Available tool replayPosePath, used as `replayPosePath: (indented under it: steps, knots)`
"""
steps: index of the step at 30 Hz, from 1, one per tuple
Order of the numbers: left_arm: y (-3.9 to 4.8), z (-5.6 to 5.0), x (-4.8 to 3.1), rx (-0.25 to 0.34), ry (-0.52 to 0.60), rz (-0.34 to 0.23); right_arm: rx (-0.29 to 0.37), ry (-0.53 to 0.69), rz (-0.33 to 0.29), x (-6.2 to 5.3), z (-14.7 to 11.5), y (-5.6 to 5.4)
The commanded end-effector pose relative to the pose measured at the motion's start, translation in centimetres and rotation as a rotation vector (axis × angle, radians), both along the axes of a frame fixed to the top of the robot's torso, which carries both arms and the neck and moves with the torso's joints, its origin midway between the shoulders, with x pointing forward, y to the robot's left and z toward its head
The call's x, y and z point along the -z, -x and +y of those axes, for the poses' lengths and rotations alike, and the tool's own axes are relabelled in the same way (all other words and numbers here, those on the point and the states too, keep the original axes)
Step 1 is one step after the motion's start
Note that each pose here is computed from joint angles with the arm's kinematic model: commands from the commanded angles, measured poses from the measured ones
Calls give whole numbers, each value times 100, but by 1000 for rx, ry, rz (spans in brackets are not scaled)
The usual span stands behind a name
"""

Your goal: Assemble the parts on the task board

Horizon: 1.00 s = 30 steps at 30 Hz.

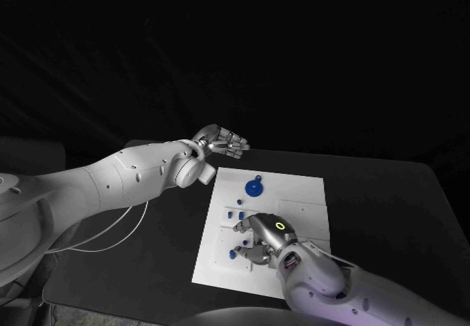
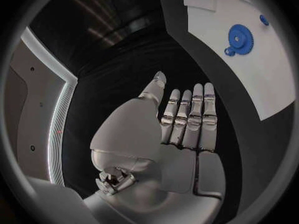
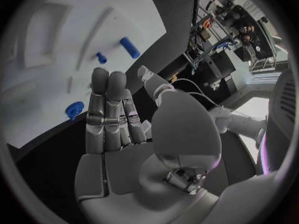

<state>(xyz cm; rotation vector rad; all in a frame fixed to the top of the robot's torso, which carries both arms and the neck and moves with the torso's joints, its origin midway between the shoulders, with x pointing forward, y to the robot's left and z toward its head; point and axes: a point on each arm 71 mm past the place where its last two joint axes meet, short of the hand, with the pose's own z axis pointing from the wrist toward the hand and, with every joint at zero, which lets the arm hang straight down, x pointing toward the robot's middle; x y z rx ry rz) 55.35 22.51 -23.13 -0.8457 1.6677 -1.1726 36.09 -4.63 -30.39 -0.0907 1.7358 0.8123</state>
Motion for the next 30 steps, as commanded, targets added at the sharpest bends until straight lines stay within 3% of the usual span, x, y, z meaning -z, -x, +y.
replayPosePath:
  steps: [1,3,7,12,19,30]
  knots:
    - [2,23,-19,5,10,-20,94,-129,220,-20,-233,-144]
    - [2,51,-23,-1,10,-27,132,-157,294,-58,-418,-252]
    - [11,102,-13,-7,10,-32,171,-181,377,-152,-758,-410]
    - [42,162,22,-4,20,-36,225,-169,465,-224,-1149,-525]
    - [108,241,16,12,42,-62,326,-36,661,-156,-1593,-544]
    - [192,295,-33,21,79,-84,414,100,812,-67,-1806,-466]
